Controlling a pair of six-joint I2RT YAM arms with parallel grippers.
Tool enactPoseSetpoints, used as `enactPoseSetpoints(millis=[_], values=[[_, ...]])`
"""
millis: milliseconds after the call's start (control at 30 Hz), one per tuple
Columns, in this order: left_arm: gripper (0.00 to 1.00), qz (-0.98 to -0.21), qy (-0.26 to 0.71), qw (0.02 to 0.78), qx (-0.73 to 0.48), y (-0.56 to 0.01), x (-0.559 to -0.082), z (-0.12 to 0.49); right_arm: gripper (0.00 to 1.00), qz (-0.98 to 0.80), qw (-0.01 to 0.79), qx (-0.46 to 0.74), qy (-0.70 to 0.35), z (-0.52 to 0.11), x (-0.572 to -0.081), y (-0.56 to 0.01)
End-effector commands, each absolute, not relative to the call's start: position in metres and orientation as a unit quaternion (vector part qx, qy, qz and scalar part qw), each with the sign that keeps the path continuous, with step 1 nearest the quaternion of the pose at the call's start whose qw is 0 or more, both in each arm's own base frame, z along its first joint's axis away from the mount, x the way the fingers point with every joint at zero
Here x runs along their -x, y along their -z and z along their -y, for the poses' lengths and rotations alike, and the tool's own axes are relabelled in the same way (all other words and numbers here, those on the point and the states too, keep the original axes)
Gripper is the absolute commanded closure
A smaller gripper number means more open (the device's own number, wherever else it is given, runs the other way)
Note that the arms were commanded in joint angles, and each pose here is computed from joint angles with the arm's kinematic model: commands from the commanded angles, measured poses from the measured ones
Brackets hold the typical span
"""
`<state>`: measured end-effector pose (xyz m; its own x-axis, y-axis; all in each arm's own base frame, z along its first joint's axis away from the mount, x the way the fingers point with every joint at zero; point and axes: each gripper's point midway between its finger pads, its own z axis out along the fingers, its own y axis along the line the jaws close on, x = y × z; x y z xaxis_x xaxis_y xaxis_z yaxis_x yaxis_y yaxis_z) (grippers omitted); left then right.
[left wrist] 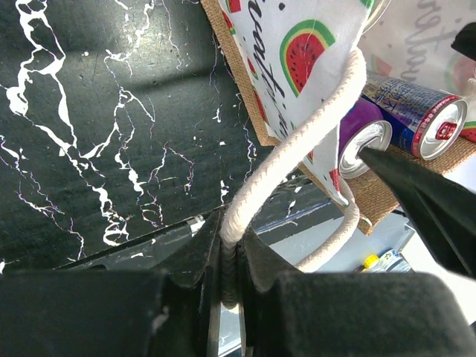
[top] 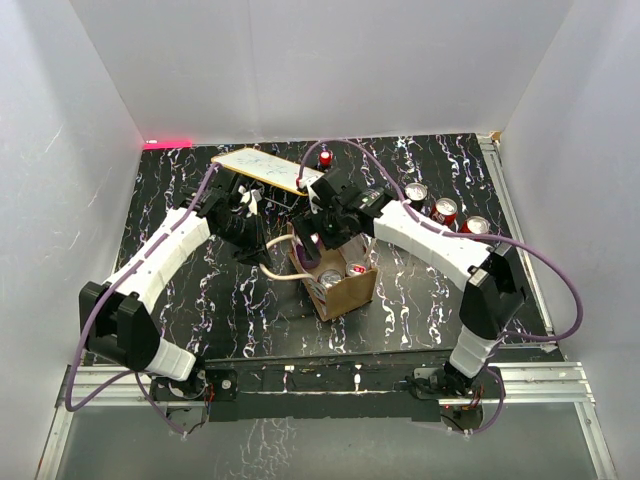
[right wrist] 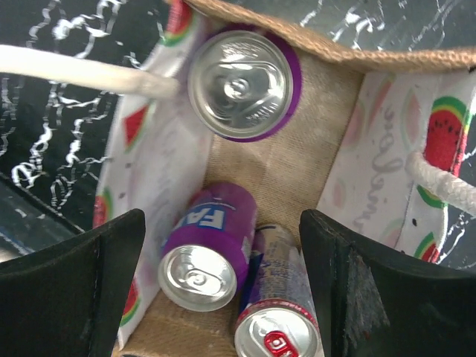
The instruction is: Take the beverage out of the canvas bag
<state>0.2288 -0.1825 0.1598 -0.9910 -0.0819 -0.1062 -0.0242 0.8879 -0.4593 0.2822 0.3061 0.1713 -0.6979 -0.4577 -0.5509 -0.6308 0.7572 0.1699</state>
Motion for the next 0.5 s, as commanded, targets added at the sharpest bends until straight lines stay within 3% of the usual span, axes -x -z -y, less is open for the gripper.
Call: enactPoseSetpoints(millis=[0,233,467], values=[[1.00,-0.968,0.240,0.073,0.031,-0.168,-0.220,0.181,0.13,-0.901,0.283,0.292,-0.153,-0.304,-0.305,-0.170],[1.00,-0.969,0.235,0.074,0.026,-0.169,-0.218,0.178,0.15,-0.902,0.259,0.305,-0.158,-0.321,-0.315,-0.136],[1.00,-0.970,0.234,0.070,0.018,-0.167,-0.217,0.178,0.13,-0.883,0.313,0.296,-0.185,-0.341,-0.336,-0.126]])
